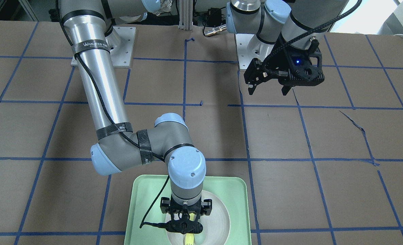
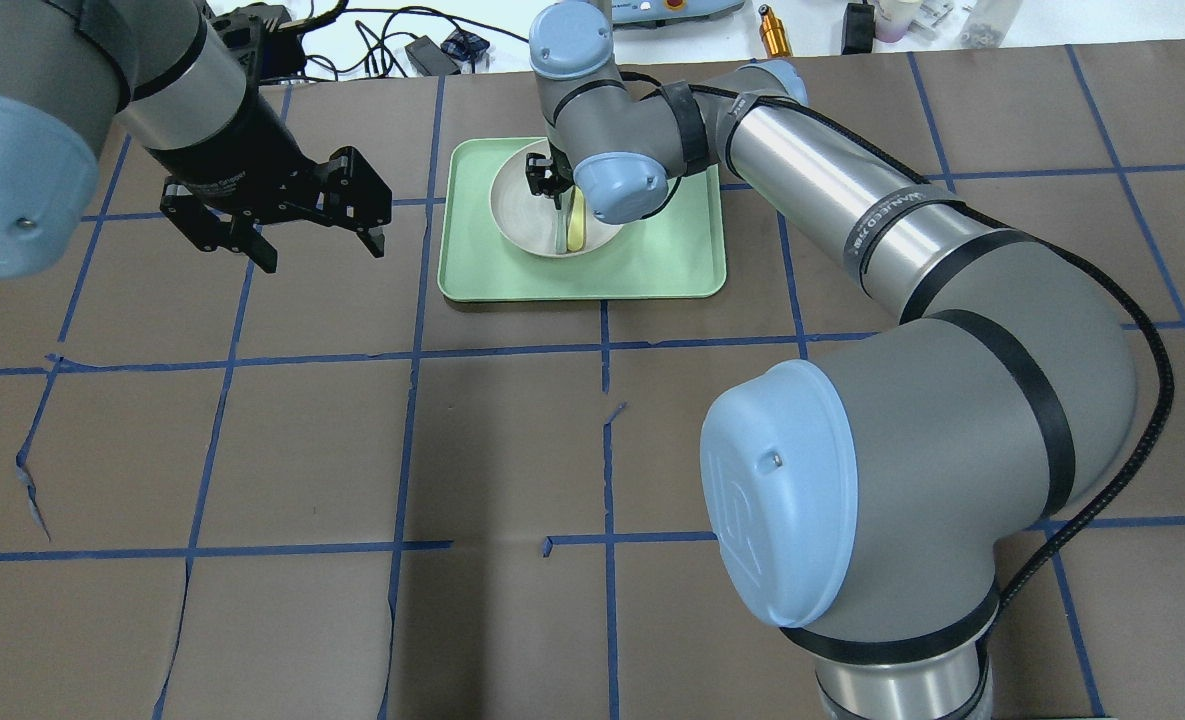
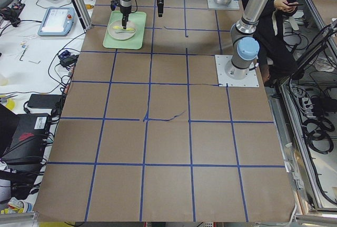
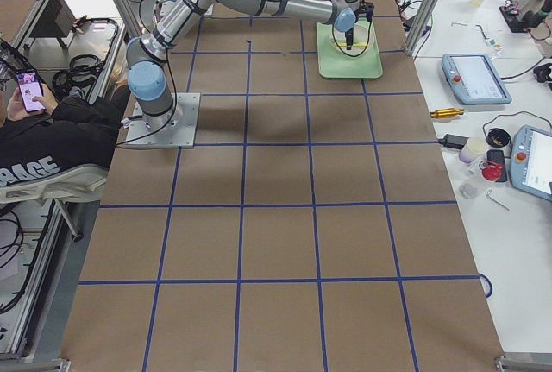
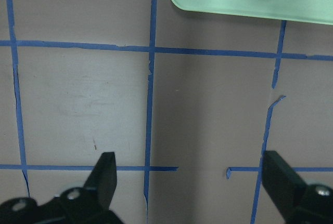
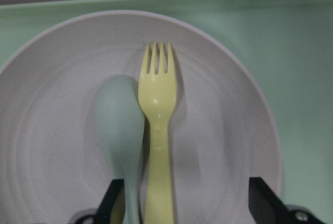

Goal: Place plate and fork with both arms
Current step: 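Reach the right gripper over the plate and grasp the yellow fork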

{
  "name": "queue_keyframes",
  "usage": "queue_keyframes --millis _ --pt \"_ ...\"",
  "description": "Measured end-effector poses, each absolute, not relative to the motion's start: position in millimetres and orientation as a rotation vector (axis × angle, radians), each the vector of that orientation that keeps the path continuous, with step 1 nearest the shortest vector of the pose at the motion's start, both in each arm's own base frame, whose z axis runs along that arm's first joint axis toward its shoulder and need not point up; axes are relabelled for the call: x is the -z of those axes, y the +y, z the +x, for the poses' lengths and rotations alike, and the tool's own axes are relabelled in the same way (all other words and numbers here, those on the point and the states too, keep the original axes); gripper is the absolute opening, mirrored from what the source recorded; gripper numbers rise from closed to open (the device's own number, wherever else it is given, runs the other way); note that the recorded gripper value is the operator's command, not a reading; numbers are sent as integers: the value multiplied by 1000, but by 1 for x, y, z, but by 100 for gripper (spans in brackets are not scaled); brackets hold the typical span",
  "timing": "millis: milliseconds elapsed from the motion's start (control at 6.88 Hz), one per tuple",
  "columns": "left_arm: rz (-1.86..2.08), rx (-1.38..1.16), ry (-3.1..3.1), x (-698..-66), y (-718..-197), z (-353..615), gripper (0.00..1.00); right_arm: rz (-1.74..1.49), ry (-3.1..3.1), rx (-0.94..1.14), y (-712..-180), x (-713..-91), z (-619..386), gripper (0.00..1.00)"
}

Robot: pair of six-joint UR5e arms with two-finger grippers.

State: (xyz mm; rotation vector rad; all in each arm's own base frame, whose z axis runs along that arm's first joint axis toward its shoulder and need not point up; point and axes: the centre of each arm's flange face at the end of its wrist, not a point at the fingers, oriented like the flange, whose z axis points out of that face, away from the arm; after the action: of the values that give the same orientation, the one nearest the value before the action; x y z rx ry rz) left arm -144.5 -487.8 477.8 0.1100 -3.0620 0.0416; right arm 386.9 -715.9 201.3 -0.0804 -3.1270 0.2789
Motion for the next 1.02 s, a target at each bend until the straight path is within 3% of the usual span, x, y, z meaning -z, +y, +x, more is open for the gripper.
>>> queue_keyframes --millis 1017 --pt "113 -40 -3062 -477 -489 -144 98 -17 -3124 -258 -713 -194 386 66"
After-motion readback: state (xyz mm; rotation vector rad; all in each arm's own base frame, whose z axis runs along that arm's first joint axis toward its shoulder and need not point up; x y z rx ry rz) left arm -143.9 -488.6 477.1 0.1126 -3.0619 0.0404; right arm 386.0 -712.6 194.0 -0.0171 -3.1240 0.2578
